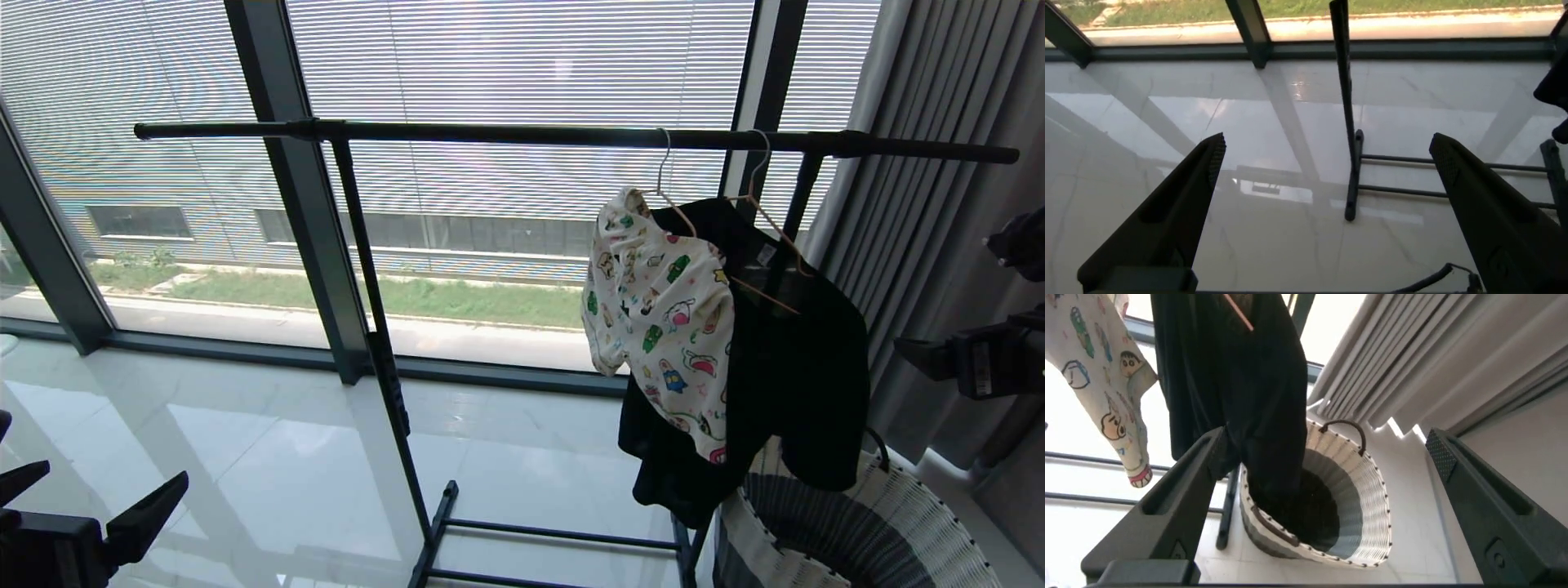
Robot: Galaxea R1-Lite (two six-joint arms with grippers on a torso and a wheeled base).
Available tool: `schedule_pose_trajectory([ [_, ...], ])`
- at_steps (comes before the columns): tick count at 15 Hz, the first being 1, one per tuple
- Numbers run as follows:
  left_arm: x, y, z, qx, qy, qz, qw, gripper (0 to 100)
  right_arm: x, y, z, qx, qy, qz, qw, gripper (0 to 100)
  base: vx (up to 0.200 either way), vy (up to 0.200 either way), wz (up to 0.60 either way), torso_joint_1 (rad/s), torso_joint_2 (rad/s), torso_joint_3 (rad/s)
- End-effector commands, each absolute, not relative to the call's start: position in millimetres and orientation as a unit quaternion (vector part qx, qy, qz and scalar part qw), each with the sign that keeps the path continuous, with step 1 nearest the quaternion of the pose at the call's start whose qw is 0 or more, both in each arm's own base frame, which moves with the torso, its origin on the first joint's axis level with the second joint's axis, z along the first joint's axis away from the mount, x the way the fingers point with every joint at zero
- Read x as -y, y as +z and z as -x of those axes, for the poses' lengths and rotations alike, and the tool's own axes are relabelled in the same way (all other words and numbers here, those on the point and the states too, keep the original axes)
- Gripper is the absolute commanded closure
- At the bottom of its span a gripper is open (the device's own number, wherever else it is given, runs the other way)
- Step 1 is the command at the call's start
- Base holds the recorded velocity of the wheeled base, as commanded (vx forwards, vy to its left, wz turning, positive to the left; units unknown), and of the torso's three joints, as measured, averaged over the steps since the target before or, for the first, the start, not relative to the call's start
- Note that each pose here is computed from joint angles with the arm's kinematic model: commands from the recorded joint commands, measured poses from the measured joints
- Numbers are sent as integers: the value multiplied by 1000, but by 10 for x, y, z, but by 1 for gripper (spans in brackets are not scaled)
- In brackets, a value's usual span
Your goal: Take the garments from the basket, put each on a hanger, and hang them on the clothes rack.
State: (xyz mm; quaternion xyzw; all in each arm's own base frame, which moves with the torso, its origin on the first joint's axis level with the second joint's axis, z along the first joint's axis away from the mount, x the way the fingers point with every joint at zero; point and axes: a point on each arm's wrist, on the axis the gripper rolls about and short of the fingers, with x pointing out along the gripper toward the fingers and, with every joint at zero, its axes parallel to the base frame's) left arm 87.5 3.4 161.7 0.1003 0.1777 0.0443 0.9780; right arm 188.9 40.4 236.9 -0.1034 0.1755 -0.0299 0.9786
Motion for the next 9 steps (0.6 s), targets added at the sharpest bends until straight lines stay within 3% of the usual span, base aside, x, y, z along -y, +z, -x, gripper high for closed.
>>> schedule_pose_trajectory([
  [1,-60,1549,-601,-137,78,-96,983,0,-307,2331,-1698,-172,-43,103,979,0,0,0,0,-178,447,242],
  [7,-48,1084,-22,-40,153,-99,982,0,48,2022,-917,-151,-137,92,975,0,0,0,0,-196,474,274],
  [9,-35,923,100,-29,156,-112,981,0,79,1801,-601,-133,-156,86,975,0,0,0,0,-183,476,283],
])
